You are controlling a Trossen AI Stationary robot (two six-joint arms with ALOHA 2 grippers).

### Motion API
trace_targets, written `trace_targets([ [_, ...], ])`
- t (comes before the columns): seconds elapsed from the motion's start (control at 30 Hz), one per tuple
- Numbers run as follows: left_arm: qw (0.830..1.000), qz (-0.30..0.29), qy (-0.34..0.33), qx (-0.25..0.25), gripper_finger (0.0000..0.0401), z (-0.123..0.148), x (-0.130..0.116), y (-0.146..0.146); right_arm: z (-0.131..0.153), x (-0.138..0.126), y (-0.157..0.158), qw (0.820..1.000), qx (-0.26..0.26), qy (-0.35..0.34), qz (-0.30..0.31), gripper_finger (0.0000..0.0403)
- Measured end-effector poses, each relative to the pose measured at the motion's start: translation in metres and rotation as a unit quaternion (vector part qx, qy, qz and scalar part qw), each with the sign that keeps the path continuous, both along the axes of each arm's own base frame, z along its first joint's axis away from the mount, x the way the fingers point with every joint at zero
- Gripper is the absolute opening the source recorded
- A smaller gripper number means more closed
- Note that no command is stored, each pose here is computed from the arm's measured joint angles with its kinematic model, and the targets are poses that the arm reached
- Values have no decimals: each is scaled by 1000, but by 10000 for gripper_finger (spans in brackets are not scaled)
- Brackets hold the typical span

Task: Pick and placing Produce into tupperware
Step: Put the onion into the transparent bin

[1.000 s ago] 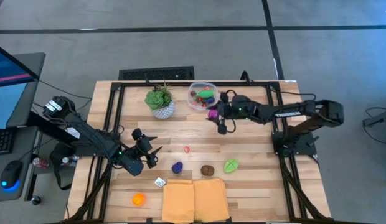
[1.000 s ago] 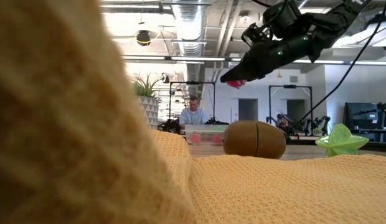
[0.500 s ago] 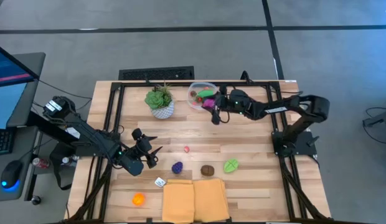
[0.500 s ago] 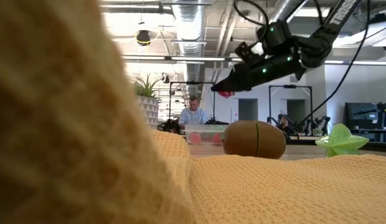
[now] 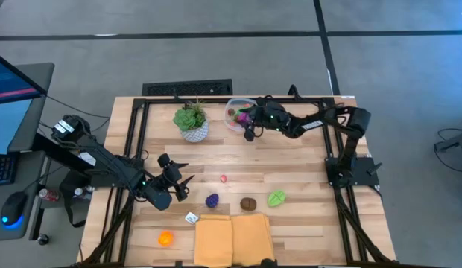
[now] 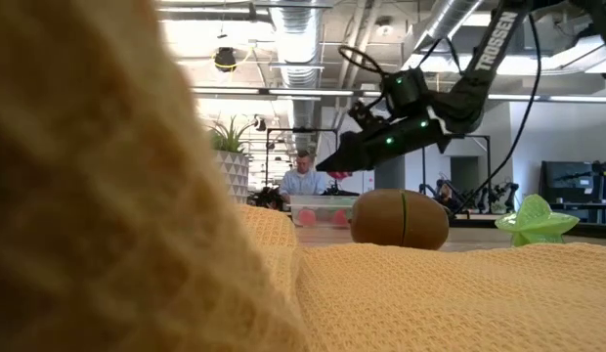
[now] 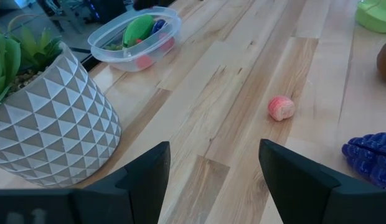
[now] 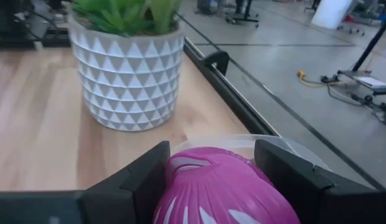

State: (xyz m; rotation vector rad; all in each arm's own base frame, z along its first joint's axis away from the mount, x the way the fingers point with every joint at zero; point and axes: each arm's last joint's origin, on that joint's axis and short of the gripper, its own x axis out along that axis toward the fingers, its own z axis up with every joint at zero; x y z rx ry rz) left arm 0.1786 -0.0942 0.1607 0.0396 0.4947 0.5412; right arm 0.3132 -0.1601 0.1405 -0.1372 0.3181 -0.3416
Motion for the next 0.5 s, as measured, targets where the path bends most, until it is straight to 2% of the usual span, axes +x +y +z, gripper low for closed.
trace_targets([
  [0.27,1000,0,1,1,238,0,0,0,-11,4,-13,999,35,6,-20,251],
  [0.5,1000,0,1,1,238,0,0,0,-11,3,-14,999,39,11,-23,251],
])
